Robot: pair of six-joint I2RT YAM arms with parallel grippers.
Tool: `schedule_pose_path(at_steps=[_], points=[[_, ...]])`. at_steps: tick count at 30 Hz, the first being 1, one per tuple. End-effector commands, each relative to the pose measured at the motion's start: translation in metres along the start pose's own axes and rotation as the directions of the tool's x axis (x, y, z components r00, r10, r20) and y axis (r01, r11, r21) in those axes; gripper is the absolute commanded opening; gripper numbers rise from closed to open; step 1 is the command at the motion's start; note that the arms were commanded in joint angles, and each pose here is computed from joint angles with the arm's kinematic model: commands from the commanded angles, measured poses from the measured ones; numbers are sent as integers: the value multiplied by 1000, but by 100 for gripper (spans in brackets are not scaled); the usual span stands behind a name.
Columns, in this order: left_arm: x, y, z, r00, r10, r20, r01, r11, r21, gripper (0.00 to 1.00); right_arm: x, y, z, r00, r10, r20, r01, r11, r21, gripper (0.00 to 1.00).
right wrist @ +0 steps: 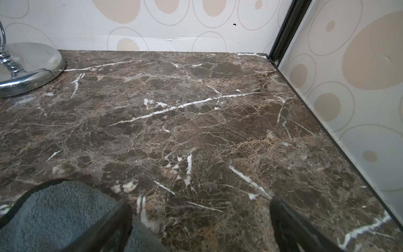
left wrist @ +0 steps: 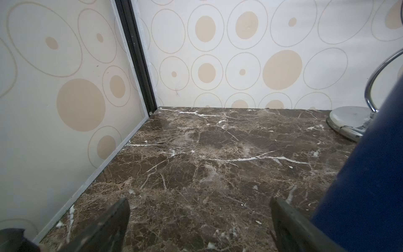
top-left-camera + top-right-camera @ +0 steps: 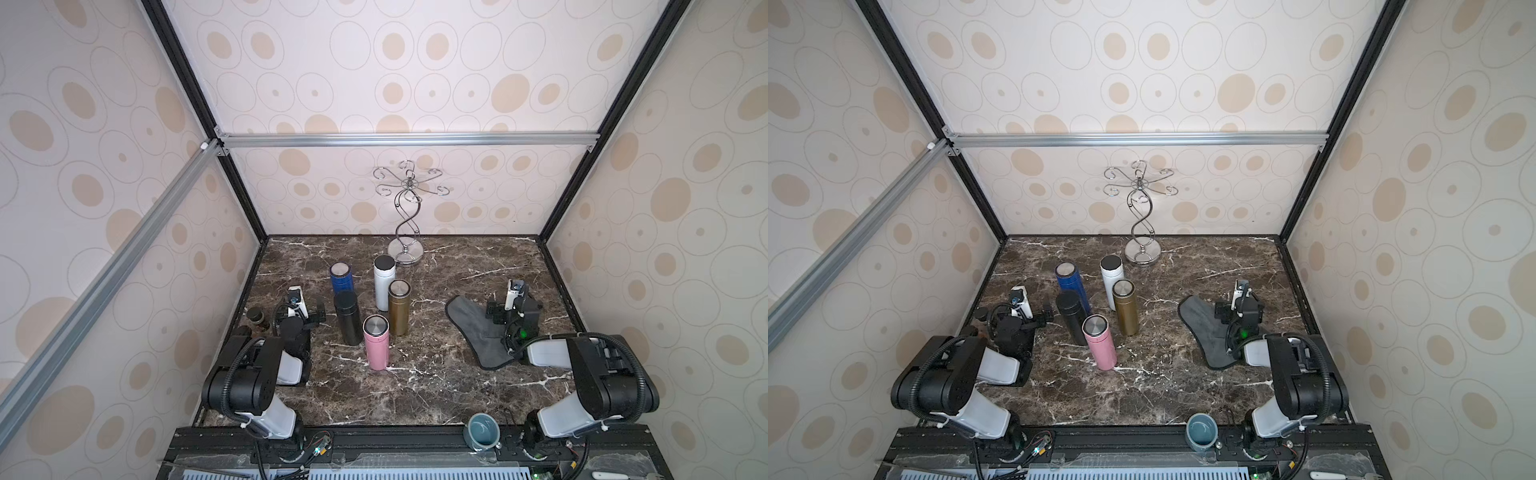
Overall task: Wipe the surface of the thermos
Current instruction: Pick up the thermos from the center of the board.
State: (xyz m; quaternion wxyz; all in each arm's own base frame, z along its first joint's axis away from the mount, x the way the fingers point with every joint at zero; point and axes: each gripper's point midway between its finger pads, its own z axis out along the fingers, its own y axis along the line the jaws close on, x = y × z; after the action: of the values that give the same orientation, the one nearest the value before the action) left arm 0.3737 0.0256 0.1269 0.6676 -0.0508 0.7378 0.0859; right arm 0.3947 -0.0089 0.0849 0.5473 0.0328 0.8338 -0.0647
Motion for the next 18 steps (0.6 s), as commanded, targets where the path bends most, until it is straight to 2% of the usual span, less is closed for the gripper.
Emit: schedule_pose_path(at_steps=[1,18], points=[[-5,0,0,1000,17,18,-17,1000,-2,100,-2,1,0,1000,-2,8,2,1000,-5,99],[-4,2,1,1000,13,16,-13,1000,-3,100,-2,1,1,1000,-4,6,4,1000,-4,100]])
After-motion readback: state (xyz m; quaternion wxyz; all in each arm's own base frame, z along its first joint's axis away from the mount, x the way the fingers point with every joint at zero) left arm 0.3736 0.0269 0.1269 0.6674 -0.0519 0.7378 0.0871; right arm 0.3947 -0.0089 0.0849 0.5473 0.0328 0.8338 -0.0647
